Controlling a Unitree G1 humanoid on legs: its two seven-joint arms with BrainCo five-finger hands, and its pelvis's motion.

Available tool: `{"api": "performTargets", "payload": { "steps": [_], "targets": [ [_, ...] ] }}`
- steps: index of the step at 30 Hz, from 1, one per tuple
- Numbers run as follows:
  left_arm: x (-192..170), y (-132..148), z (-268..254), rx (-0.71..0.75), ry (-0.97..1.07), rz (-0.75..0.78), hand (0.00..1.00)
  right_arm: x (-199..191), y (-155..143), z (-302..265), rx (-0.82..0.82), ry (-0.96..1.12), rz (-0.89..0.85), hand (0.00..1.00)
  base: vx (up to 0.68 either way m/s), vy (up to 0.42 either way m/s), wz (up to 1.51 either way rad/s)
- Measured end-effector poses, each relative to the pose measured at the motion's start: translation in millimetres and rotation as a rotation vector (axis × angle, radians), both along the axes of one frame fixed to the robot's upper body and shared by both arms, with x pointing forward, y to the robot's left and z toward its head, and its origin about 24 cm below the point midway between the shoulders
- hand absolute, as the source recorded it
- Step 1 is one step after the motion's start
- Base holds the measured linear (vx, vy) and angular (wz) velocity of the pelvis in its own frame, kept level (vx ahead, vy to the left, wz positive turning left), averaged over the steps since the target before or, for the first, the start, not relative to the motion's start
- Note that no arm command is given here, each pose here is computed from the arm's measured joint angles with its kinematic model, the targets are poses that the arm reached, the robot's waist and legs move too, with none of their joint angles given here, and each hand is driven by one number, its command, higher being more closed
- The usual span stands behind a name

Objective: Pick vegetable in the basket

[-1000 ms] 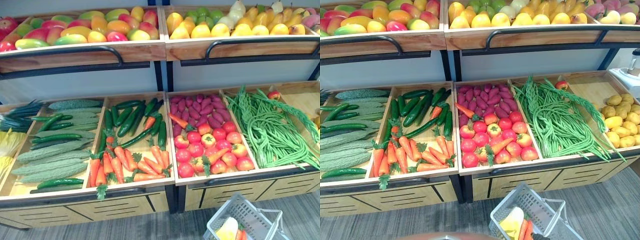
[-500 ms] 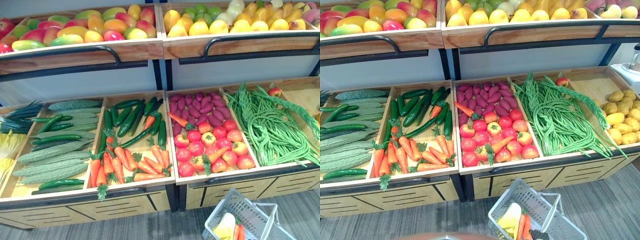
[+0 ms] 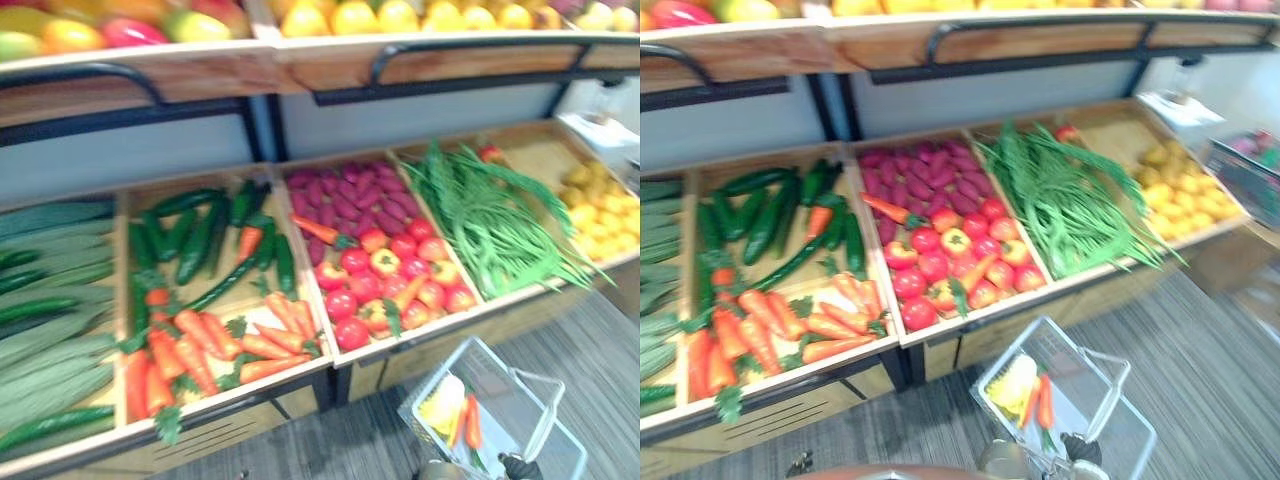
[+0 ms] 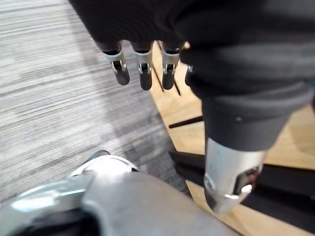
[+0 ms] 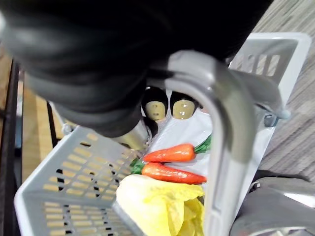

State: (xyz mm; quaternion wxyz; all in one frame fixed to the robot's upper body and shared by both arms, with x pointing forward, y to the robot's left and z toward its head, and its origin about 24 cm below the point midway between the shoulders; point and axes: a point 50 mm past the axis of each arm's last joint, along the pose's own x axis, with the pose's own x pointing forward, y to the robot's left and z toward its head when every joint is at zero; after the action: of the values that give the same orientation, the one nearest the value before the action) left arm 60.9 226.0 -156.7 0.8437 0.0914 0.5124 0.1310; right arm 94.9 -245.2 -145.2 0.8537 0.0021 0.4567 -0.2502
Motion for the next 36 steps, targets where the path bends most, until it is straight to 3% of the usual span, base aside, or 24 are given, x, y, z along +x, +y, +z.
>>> {"api": "performTargets", "payload": {
  "steps": [2, 7, 10, 13, 22, 28, 36],
  "targets": [
    [9.4, 4.5, 2.8, 0.01, -0.031, 0.022, 0.0, 3.3, -5.8, 2.4, -0.023, -0.01, 0.021, 1.0, -0.03, 0.033, -1.43],
    [0.2, 18.5, 4.6, 0.042, -0.028, 0.12, 0.0, 6.4, 13.1, -4.6, 0.031, 0.002, 0.065, 1.0, 0.09, -0.154, -1.45],
    [4.2, -5.6, -0.4, -0.018, -0.037, 0.095, 0.0, 12.4, 4.5, -1.0, 0.005, -0.009, 0.067, 1.0, -0.15, -0.137, -1.33],
    [20.6, -3.9, 2.9, -0.01, -0.074, 0.07, 0.0, 12.7, 12.2, -3.4, 0.026, 0.0, 0.059, 1.0, -0.21, -0.082, -0.66],
    [25.1, -5.4, 3.8, 0.008, -0.067, -0.024, 0.0, -8.0, 7.5, -5.4, -0.006, 0.045, 0.082, 1.0, -0.09, -0.121, -0.18],
    [-4.4, -12.4, -1.3, 0.019, -0.008, 0.003, 0.0, 25.4, 10.3, 2.7, -0.047, -0.005, 0.241, 1.0, -0.06, -0.009, -1.66],
    [2.8, -9.8, -0.1, 0.066, -0.018, -0.027, 0.0, 1.6, 6.5, -3.9, -0.068, 0.078, 0.264, 1.0, 0.01, 0.121, -0.89]
  ]
}}
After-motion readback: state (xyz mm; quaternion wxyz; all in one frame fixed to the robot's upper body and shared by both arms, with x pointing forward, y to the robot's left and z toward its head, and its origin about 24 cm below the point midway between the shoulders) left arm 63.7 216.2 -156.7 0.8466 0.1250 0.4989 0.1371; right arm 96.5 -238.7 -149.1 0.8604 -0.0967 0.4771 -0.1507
